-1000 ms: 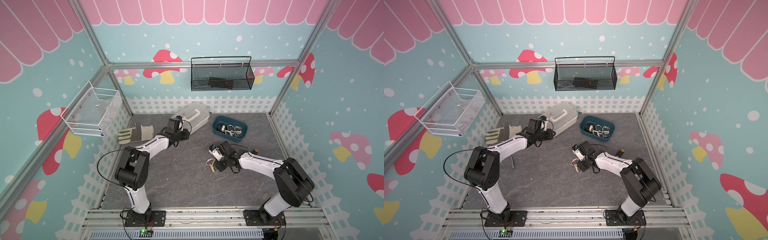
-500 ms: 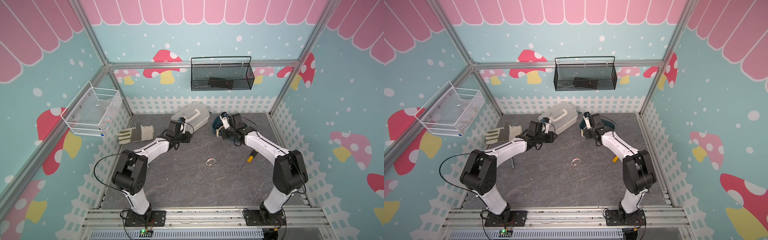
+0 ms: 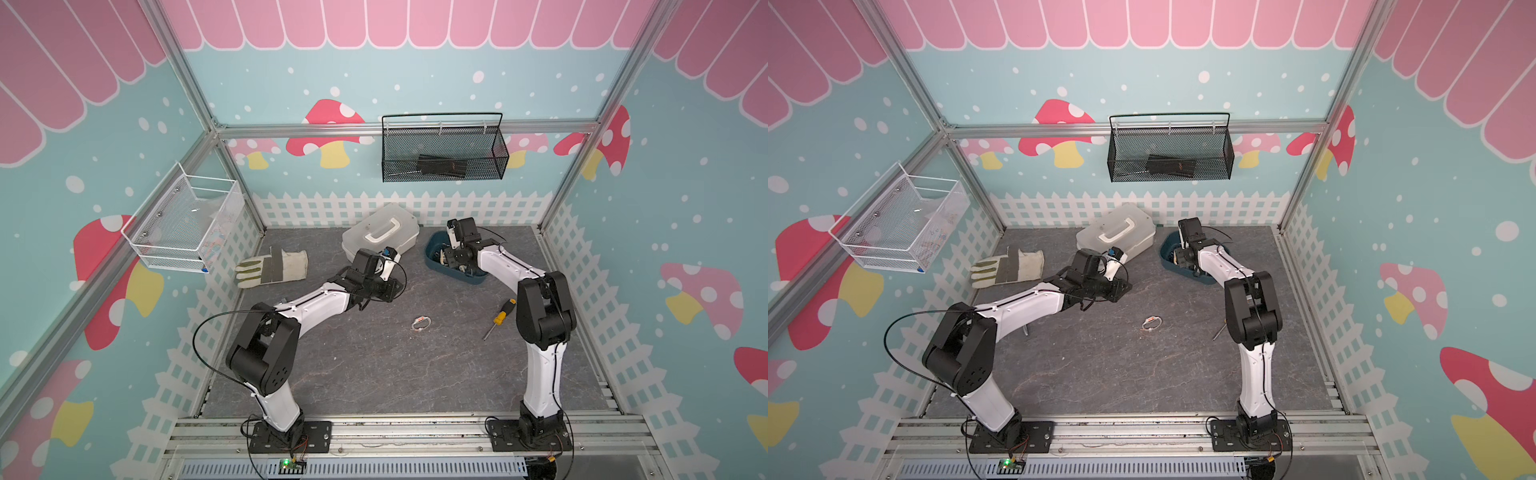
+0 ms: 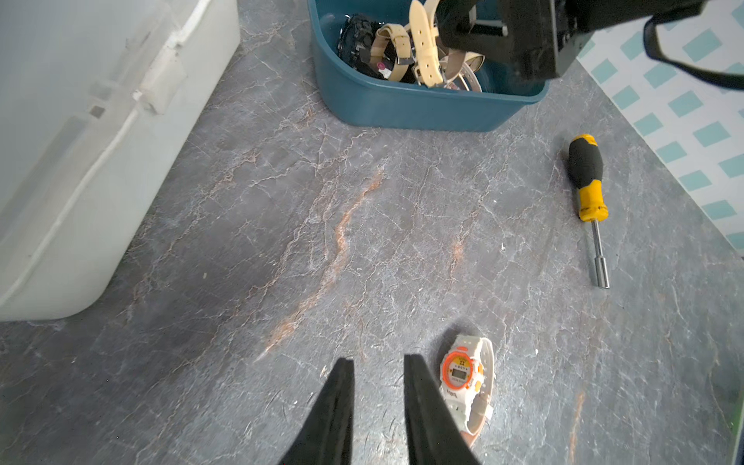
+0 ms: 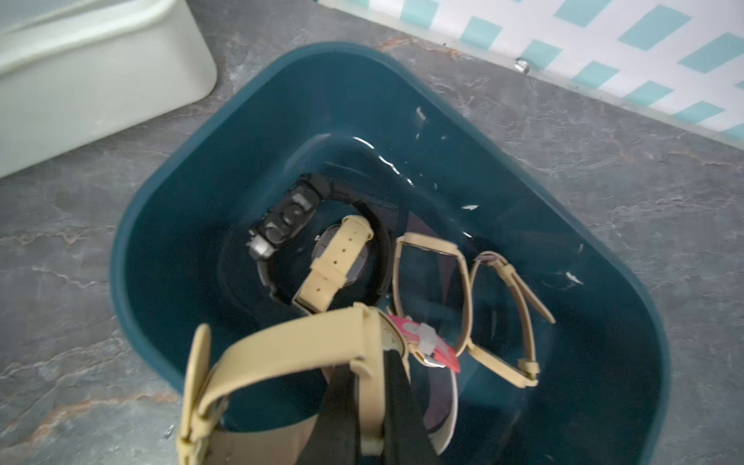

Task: Put the watch into the storage box
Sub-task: Place the watch in the storage box.

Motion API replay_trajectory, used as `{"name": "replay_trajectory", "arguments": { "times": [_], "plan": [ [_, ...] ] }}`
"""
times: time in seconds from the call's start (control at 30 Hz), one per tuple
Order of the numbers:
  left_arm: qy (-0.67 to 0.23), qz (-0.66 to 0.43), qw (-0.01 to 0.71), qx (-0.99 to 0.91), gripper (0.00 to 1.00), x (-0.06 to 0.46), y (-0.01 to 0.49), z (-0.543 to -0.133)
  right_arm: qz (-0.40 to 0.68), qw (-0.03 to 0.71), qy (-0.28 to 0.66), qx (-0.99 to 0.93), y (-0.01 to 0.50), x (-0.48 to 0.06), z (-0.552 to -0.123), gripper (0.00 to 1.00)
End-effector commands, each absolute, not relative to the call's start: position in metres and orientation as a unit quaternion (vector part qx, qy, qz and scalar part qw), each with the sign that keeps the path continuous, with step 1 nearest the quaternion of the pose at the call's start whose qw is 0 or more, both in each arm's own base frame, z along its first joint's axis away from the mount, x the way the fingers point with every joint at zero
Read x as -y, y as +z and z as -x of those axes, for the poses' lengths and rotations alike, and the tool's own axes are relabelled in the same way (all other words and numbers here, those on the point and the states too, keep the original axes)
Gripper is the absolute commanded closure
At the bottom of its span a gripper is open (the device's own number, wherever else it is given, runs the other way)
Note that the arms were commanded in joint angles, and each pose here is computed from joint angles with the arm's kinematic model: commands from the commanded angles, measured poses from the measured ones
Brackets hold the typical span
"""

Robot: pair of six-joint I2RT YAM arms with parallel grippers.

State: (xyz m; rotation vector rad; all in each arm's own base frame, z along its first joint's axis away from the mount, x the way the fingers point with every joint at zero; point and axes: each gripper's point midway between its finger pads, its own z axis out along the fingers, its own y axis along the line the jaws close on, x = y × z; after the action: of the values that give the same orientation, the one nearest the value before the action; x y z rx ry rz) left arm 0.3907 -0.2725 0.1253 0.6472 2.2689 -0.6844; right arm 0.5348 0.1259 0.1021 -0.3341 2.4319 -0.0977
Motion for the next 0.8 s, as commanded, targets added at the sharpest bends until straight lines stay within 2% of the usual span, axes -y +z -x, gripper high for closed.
{"name": "replay_trajectory", "arguments": {
  "times": [0.0,0.2,0.37,0.57,0.77],
  "plan": [
    [-0.269,-0.27,0.317,-0.868,0.74,0.275,0.116,-0.381,0.114,0.331,-0.046,-0.936,0.1,-0.115,-0.538,1.0],
    [-0.277,-0.278,0.31,-0.866,0.74,0.28,0.114,-0.378,0.108,0.321,-0.053,-0.939,0.09,-0.107,-0.538,0.99],
    [-0.283,-0.292,0.297,-0.864,0.73,0.284,0.109,-0.371,0.11,0.318,-0.059,-0.94,0.088,-0.104,-0.536,0.83],
    [-0.282,-0.307,0.281,-0.864,0.7,0.288,0.103,-0.363,0.11,0.324,-0.061,-0.938,0.097,-0.103,-0.534,0.71],
    [-0.291,-0.331,0.259,-0.859,0.67,0.297,0.098,-0.349,0.109,0.349,-0.063,-0.929,0.126,-0.098,-0.519,0.69]
  ]
}}
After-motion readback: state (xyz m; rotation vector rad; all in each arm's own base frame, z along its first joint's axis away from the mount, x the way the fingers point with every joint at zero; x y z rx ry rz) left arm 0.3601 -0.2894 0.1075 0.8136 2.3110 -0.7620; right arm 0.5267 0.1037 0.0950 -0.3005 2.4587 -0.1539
